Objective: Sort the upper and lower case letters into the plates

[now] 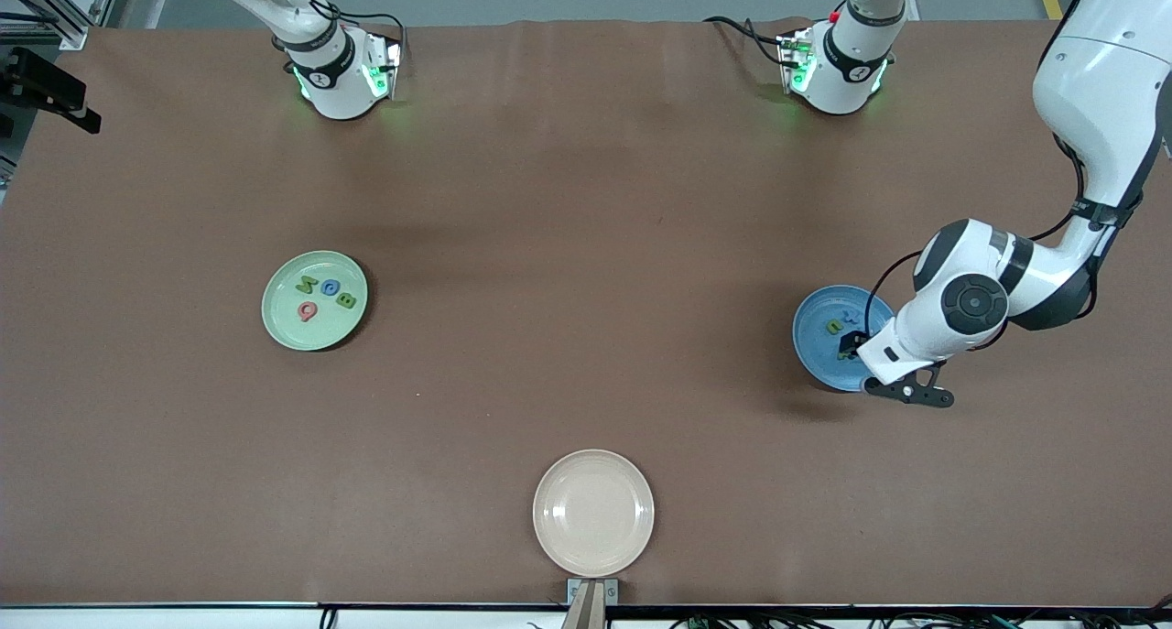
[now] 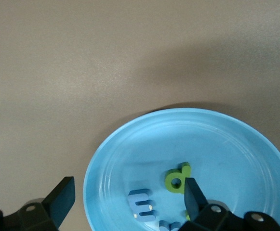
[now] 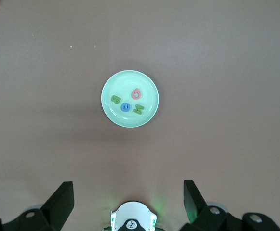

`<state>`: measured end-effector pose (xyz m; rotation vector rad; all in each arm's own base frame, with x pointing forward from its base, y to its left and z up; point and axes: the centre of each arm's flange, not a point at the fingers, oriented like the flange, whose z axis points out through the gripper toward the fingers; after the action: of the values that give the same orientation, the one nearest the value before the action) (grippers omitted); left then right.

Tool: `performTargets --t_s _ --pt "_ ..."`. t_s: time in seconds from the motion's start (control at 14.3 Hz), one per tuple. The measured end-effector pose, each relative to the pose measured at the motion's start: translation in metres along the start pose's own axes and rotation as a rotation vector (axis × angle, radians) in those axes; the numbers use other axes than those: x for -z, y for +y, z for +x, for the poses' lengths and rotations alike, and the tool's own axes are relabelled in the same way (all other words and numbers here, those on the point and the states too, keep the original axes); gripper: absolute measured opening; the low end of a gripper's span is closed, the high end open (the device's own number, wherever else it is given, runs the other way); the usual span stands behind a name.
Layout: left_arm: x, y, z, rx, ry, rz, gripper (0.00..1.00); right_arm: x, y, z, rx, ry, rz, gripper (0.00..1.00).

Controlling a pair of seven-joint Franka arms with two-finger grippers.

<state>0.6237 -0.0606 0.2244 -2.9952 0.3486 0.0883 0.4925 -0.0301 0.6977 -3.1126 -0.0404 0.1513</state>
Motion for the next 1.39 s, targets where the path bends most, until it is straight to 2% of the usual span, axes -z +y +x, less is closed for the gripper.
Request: performTargets --t_s 0.42,0.56,0.91,1.12,1.39 --pt "0.011 -0.018 0.001 0.029 -0.016 0.004 1.00 0.000 0.000 0.000 -0.001 -0.002 0.001 1.00" --pt "0.025 -0.019 0.001 0.031 -0.023 -0.018 1.00 0.001 -0.001 0.001 0.000 0.012 0.000 1.00" --pt "0.055 -0.003 -0.001 0.052 -0.031 -0.072 1.00 0.003 -0.001 0.003 0.001 0.029 0.001 1.00" --pt "0.055 0.004 -0.003 0.063 -0.065 -0.094 1.00 0.003 -0.002 0.003 0.002 0.029 0.005 1.00" --pt "0.060 0.016 -0.002 0.085 -0.081 -0.082 1.00 0.003 -0.002 0.003 0.003 0.029 0.006 1.00"
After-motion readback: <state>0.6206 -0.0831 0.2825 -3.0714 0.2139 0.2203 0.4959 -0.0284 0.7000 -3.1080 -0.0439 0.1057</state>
